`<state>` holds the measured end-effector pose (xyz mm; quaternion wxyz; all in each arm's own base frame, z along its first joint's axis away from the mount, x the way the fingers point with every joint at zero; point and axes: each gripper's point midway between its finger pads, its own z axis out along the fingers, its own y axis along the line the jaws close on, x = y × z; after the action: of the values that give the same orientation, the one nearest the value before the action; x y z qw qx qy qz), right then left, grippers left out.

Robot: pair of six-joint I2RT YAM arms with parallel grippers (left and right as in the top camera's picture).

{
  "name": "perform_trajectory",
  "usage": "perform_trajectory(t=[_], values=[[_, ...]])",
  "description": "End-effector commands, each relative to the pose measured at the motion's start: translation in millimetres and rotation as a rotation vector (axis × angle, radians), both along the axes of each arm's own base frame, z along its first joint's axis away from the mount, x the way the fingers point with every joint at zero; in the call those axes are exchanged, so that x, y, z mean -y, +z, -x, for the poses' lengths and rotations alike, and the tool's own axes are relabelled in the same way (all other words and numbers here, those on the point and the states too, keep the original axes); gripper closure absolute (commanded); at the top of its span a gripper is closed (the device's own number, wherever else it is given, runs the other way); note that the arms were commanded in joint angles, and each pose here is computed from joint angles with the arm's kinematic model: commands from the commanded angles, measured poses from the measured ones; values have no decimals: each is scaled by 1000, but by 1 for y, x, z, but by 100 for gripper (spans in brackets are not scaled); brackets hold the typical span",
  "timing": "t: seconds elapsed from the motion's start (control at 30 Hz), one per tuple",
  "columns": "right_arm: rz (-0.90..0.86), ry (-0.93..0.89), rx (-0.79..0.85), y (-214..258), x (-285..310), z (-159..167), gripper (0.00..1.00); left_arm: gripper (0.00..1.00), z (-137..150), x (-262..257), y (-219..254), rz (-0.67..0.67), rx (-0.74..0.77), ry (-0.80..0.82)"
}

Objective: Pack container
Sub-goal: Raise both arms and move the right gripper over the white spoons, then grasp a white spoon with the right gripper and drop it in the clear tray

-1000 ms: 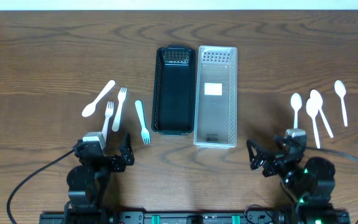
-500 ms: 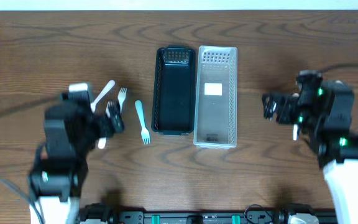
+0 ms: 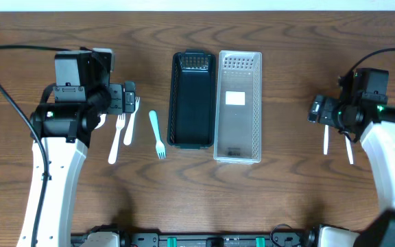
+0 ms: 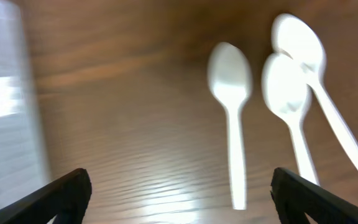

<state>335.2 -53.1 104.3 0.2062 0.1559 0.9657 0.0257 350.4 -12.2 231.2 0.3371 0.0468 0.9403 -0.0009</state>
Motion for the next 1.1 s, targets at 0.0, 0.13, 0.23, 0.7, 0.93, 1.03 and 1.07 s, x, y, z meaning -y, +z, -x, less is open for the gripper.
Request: perform_trajectory(t=[0.0,0.13,0.23,0.7,0.93,1.03,1.07], values=[[58,-55,-58,-17,24,-1,7,2,-3,-4,11,-78,31,-67],[54,-78,-162,-51,33,5,13,2,4,-15,6,-120,-3,-25],[47,-87,-197,-66,36,6,18,2,9,-26,2,-150,-31,19],[61,-124,-244,-101,44,0,44,2,26,-65,-9,-159,-111,136],[57,-123,-263,-110,43,1,66,2,27,-72,-9,-158,-113,155],[57,-123,-264,-110,43,2,88,3,27,-72,-9,-158,-113,155],[57,-122,-264,-110,43,2,98,2,27,-72,-9,-158,-113,154]])
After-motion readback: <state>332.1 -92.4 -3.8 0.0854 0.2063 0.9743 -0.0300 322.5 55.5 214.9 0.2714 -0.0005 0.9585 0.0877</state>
